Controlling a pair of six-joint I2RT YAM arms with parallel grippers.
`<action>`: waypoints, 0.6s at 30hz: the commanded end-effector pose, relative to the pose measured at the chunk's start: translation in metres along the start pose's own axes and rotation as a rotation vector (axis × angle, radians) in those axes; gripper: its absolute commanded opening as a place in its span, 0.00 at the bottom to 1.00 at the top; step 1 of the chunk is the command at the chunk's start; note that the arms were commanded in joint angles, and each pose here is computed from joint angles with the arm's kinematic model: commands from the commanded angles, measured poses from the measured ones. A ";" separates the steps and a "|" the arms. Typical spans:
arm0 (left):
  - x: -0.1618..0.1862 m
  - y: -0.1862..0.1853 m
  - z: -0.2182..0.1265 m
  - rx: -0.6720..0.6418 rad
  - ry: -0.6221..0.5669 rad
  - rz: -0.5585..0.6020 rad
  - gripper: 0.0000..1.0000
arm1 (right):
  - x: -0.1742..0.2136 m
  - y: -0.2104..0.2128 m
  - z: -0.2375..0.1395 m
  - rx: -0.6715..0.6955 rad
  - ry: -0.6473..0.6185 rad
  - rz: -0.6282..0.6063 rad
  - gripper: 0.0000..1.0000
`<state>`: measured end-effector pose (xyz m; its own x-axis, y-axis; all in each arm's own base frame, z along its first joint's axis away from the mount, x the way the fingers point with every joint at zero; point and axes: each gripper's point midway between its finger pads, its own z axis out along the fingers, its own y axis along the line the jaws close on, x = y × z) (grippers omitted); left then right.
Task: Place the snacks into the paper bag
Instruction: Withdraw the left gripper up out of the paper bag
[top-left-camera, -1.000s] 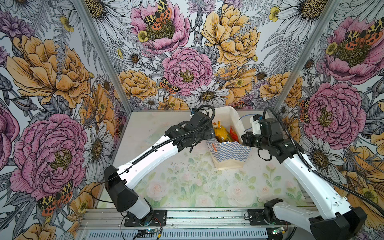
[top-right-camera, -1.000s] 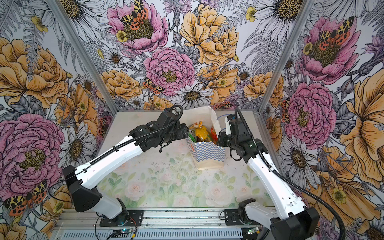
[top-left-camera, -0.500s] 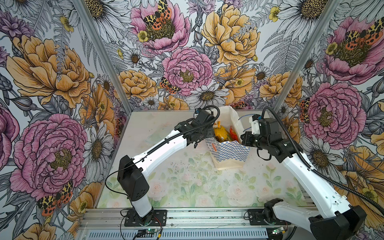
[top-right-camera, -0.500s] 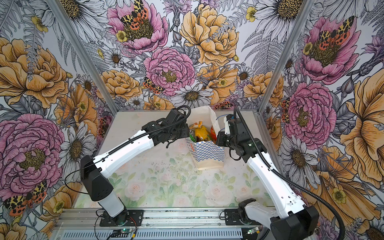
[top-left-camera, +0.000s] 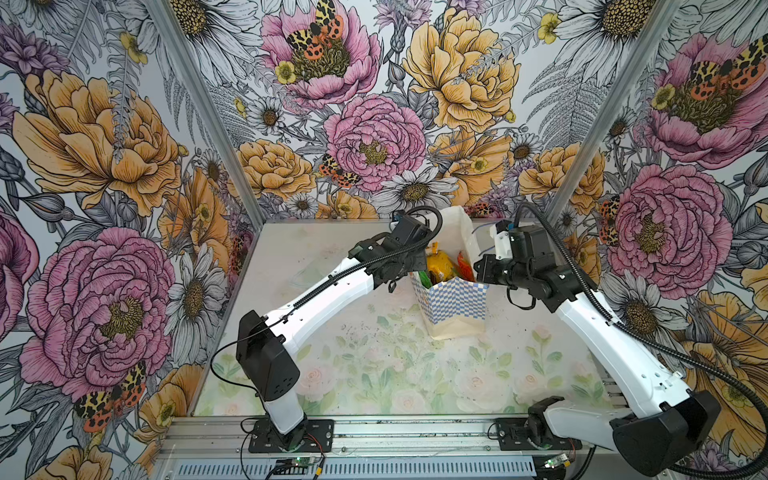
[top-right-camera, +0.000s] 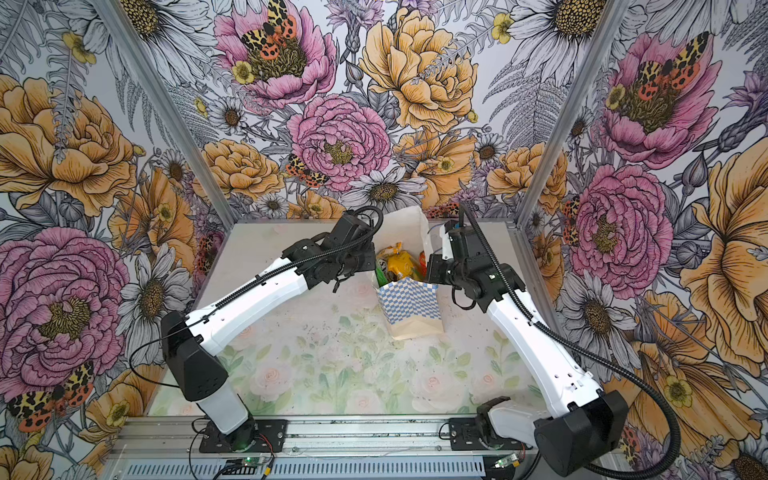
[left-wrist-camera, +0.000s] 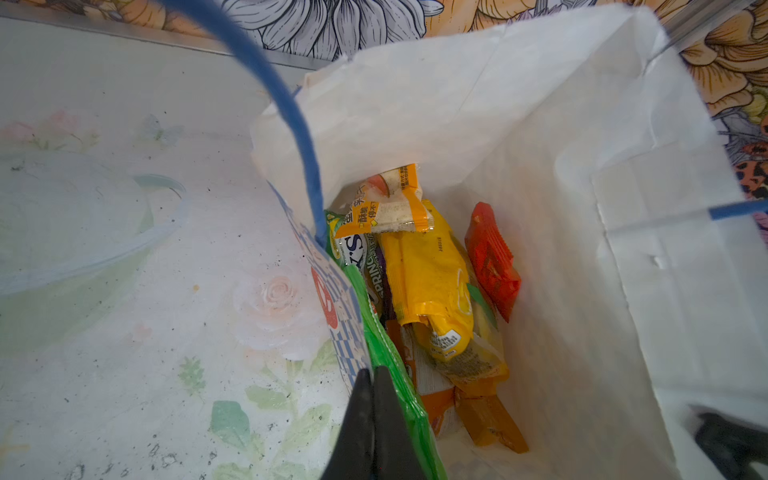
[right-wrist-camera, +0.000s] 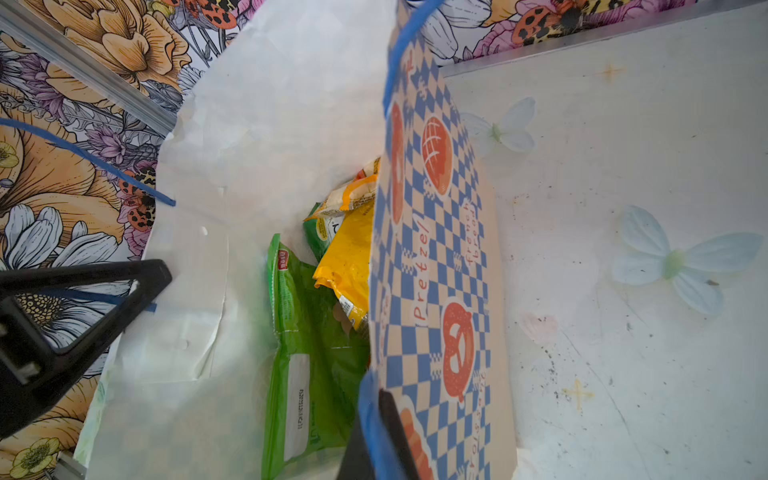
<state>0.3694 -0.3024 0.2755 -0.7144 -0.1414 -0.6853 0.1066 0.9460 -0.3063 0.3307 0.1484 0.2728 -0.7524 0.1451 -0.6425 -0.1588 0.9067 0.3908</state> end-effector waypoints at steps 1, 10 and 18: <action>-0.048 -0.012 -0.021 0.046 -0.139 0.026 0.00 | -0.044 0.038 -0.012 -0.122 -0.113 -0.013 0.00; -0.075 -0.011 -0.072 0.105 -0.274 0.078 0.00 | -0.064 0.091 0.003 -0.208 -0.136 -0.045 0.00; -0.016 0.045 -0.057 0.087 -0.206 -0.057 0.00 | -0.025 0.119 0.046 -0.218 -0.050 -0.075 0.00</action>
<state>0.3440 -0.2388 0.2901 -0.6253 -0.1365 -0.7683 0.1274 0.9535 -0.2731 0.3452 0.2521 0.2700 -0.7902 0.0438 -0.6112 -0.2925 0.8495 0.4391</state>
